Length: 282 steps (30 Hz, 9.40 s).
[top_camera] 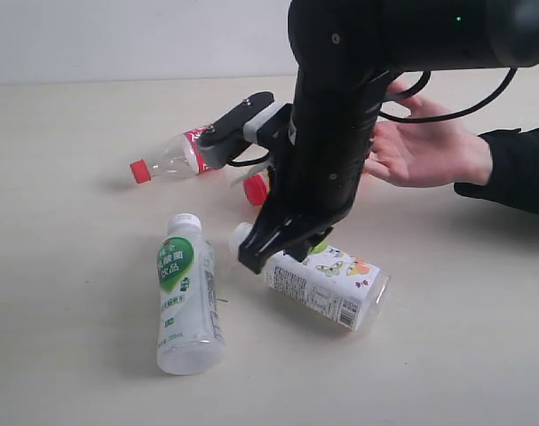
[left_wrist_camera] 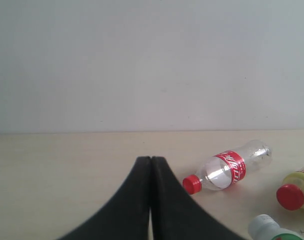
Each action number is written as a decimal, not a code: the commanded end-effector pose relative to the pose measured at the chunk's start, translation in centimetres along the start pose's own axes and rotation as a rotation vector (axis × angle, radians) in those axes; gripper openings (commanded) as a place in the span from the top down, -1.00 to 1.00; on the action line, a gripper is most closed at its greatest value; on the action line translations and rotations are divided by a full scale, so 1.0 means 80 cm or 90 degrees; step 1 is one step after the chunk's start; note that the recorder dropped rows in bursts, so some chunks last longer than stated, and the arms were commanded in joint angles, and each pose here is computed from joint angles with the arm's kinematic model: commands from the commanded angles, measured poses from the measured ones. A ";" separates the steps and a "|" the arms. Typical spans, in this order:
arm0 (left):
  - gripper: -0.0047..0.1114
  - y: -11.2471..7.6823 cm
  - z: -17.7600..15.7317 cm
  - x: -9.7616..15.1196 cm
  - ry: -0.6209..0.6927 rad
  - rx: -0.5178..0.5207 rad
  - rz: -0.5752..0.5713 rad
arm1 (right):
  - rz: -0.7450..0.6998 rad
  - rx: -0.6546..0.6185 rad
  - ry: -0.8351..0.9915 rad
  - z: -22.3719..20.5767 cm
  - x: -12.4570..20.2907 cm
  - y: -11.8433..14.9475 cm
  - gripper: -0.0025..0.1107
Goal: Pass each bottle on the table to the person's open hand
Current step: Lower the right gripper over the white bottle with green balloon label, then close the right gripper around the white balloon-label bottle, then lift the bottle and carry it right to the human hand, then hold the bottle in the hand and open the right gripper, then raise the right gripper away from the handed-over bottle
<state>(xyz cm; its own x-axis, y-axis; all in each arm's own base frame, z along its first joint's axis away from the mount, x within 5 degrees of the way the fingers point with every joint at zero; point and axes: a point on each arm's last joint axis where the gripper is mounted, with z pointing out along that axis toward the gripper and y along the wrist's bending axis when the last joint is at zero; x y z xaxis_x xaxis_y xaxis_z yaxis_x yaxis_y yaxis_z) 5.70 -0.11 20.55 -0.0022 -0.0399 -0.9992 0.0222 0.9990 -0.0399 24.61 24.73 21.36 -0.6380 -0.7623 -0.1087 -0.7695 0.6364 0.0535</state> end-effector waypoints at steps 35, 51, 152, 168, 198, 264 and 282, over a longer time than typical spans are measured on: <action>0.92 0.000 -0.001 0.000 -0.005 0.002 -0.003 | -0.192 0.158 0.081 0.061 -0.019 -0.022 -0.36; 0.92 0.000 -0.001 0.000 -0.005 0.002 -0.003 | -0.203 0.141 0.130 0.107 -0.019 -0.024 -0.36; 0.92 0.000 -0.001 0.000 -0.005 0.002 -0.003 | 0.354 0.200 -0.021 -0.020 -0.001 -0.142 0.96; 0.92 0.000 -0.001 0.000 -0.005 0.002 -0.003 | 0.380 0.199 0.023 -0.012 0.004 -0.141 0.96; 0.92 0.000 -0.001 0.000 -0.005 0.002 -0.003 | 0.369 0.199 0.011 -0.004 -0.001 -0.143 -0.49; 0.92 0.000 -0.001 0.000 -0.005 0.002 -0.003 | 0.066 0.232 -0.957 -0.170 0.390 0.041 0.96; 0.92 0.000 -0.001 0.000 -0.005 0.002 -0.003 | 0.090 0.197 -1.000 -0.172 0.400 0.047 0.96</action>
<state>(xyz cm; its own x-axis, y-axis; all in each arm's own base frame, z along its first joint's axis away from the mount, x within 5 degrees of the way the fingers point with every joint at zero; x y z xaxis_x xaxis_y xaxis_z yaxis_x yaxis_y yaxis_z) 5.70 -0.11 20.55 -0.0022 -0.0399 -0.9992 0.0222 0.9990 -0.0399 0.91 1.06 31.83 0.1083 0.0363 -0.9935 -0.5514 0.8337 -0.0296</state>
